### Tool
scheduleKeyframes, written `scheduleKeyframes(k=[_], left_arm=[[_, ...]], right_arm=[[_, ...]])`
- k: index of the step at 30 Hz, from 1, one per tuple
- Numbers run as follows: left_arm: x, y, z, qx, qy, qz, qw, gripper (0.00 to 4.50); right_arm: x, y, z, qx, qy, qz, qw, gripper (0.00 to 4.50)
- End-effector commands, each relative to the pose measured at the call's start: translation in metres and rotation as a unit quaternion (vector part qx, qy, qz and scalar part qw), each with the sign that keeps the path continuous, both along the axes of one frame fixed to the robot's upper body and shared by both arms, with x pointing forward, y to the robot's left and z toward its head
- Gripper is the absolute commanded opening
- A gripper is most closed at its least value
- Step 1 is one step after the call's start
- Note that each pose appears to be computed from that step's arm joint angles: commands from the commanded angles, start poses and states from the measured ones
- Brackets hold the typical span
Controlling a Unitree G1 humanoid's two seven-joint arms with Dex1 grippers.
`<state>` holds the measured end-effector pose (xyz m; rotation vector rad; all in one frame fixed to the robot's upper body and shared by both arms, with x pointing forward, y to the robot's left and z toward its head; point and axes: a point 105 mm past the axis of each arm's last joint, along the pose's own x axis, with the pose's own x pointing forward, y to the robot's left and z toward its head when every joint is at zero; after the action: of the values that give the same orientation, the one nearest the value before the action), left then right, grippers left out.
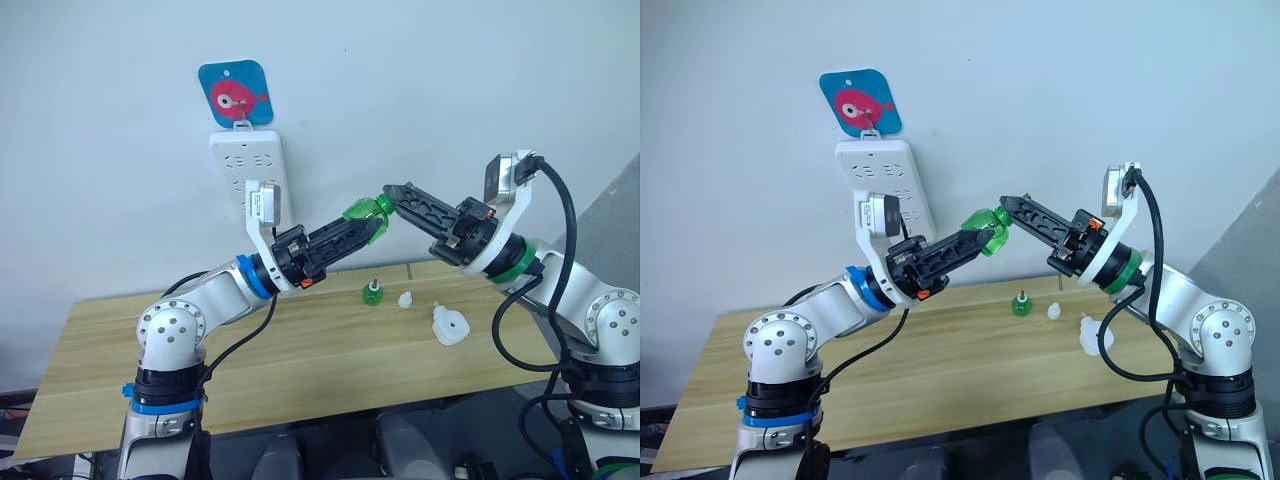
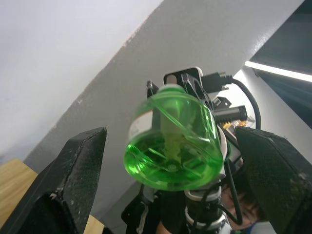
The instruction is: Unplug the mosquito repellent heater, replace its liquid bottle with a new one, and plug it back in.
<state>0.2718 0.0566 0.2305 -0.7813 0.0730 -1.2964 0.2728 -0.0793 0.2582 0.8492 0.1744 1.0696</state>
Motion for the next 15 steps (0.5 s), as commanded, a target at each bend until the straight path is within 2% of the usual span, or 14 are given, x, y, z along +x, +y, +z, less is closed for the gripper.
scheduleKeyframes(k=[1, 4, 7, 12, 15], left_arm=[[-0.0037, -0.0027, 0.0098, -0.012, -0.019, 0.000, 1.000, 4.40], [-0.0029, -0.0028, 0.0100, -0.014, -0.016, 0.001, 1.000, 4.40], [-0.0018, -0.0042, 0.0098, -0.015, -0.014, 0.002, 1.000, 3.78], [0.0003, -0.0047, 0.0089, -0.015, -0.011, 0.008, 1.000, 2.30], [0.0023, -0.0035, 0.0075, -0.010, -0.010, 0.013, 1.000, 2.25]], right_arm=[[-0.0080, 0.0012, 0.0118, 0.013, -0.025, 0.011, 1.000, 0.67], [-0.0081, 0.0013, 0.0112, 0.013, -0.025, 0.010, 1.000, 0.67], [-0.0081, 0.0014, 0.0106, 0.012, -0.025, 0.010, 1.000, 0.67], [-0.0086, 0.0020, 0.0109, 0.012, -0.025, 0.010, 1.000, 0.67], [-0.0094, 0.0026, 0.0106, 0.011, -0.024, 0.013, 1.000, 0.67]])
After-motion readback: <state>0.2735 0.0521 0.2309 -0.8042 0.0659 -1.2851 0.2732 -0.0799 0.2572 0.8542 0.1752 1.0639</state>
